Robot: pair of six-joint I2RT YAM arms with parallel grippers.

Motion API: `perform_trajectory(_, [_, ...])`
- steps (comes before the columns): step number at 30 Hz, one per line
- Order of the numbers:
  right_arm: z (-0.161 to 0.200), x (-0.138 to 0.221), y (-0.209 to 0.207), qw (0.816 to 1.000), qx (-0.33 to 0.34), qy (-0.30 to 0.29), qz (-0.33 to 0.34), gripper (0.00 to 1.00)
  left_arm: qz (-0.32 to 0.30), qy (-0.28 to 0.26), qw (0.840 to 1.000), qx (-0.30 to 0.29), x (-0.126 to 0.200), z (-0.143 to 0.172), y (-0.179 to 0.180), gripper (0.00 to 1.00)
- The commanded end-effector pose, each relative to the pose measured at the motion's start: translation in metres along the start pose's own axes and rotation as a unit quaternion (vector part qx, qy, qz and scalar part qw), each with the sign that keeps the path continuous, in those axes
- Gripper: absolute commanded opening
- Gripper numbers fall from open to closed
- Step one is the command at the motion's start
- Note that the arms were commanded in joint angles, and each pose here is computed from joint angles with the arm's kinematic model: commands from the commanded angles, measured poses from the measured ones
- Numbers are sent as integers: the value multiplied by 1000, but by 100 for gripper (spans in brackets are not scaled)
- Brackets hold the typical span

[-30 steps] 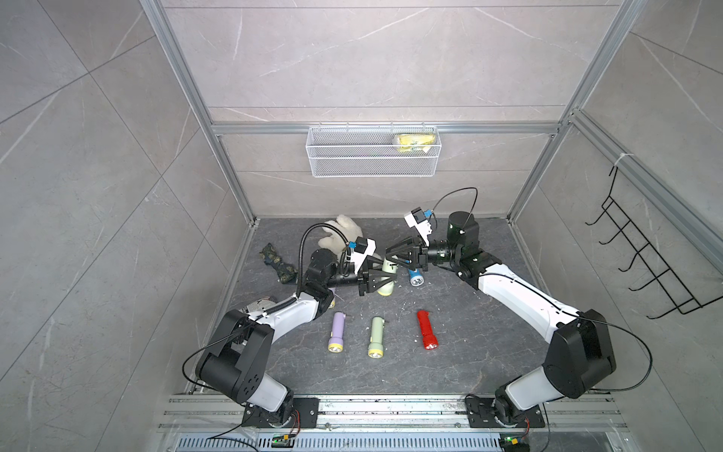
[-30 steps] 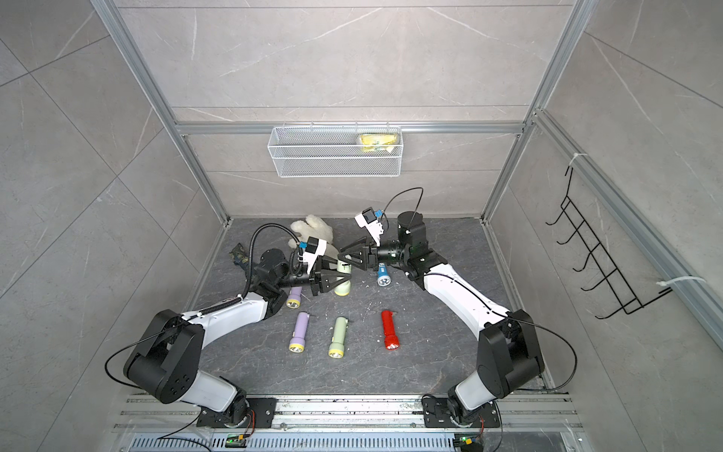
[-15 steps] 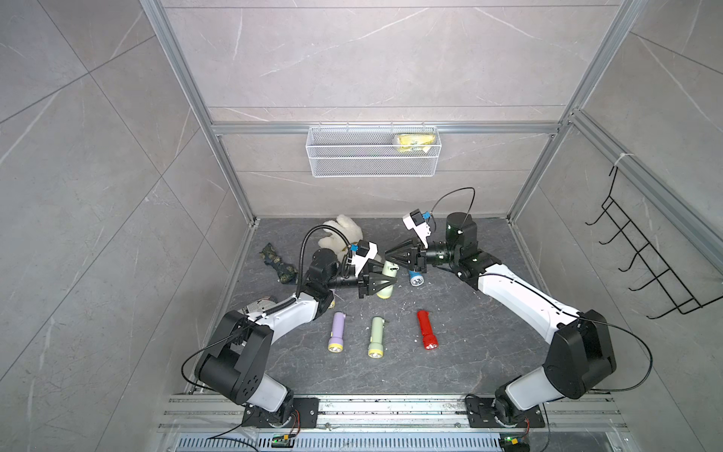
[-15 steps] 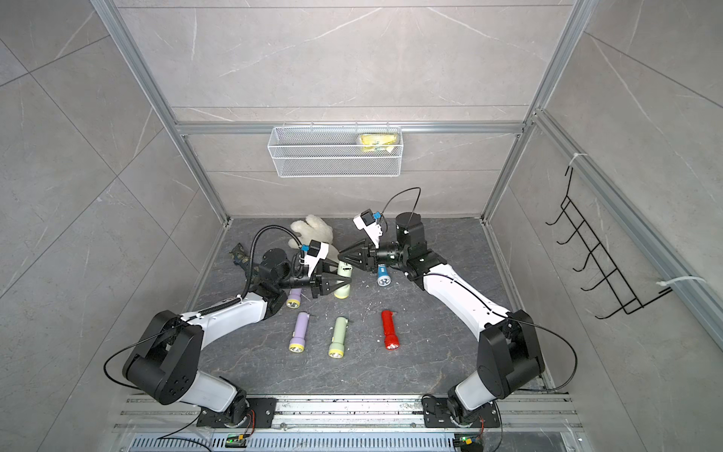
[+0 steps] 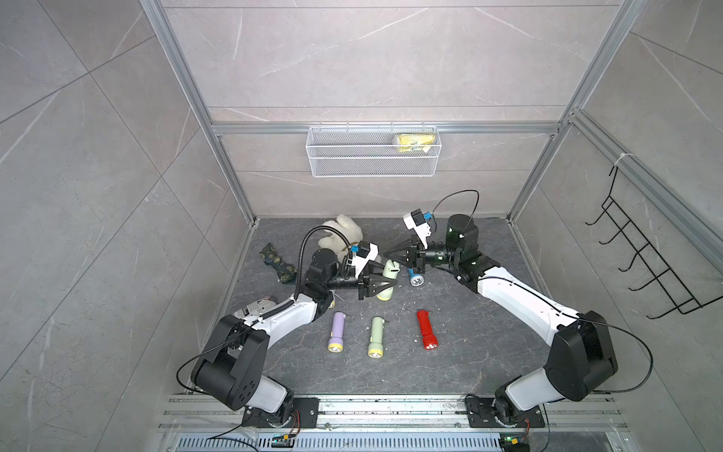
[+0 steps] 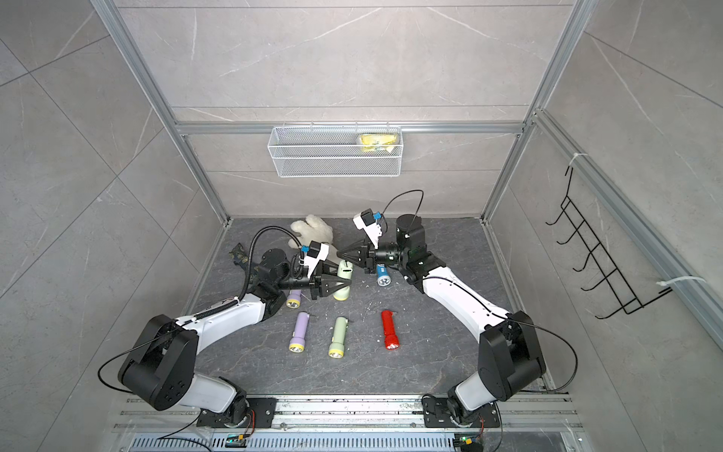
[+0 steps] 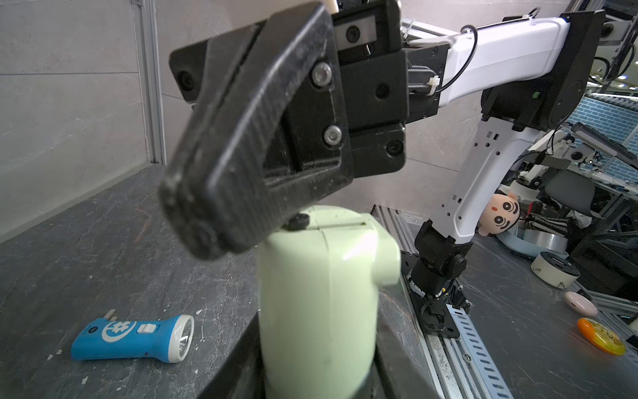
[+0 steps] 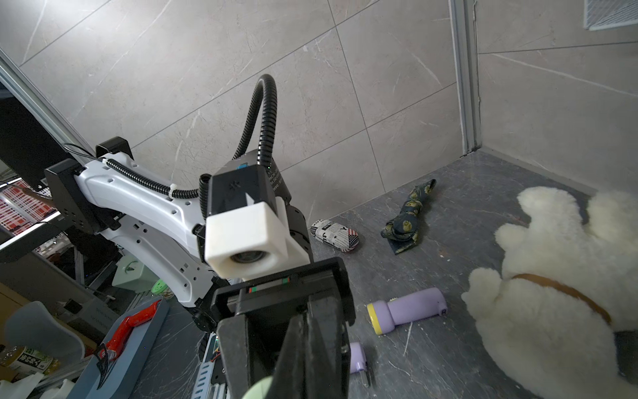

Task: Close the plug at the bottom of the flashlight
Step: Close the plug of the flashlight, then place the flashlight at the center of the board.

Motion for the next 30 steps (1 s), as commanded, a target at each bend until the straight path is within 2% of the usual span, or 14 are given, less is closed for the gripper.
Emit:
perform_trajectory(1, [40, -12, -1, 996, -71, 45, -23, 0, -9, -81, 986, -143, 8, -75, -18, 0])
perform_trajectory(6, [27, -10, -8, 998, -63, 26, 9, 0, -10, -80, 986, -143, 9, -75, -20, 0])
perform_trajectory(11, [4, 18, -44, 990, -91, -31, 100, 24, -13, -72, 987, -140, 10, -70, -20, 0])
perform_trajectory(14, [4, 35, -66, 979, -113, -48, 163, 31, -16, -68, 988, -139, 10, -67, -20, 0])
perform_trajectory(19, [19, 50, -87, 959, -130, -36, 249, 36, -19, -60, 989, -136, 9, -64, -17, 0])
perform_trajectory(22, [33, 63, -102, 938, -146, -22, 314, 39, -27, -52, 990, -129, 6, -60, -13, 0])
perform_trajectory(25, [46, 82, -117, 907, -153, -7, 393, 49, -60, -36, 993, -98, 4, -54, 3, 0])
perform_trajectory(28, [58, 103, -127, 872, -151, 12, 466, 63, -112, -1, 993, -36, 0, -42, 28, 0])
perform_trajectory(30, [62, 114, -131, 854, -147, 24, 499, 71, -157, 33, 987, 28, -2, -26, 49, 0])
Point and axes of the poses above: each gripper's point midway between its finger pads, its own x axis back along the fingers, its own y axis along the line the jaws close on, z = x × y, the point moved 2 cm from there along x, back along the fingers, and after that the axes turned 4 degrees about -x, right-handed, at the moved point
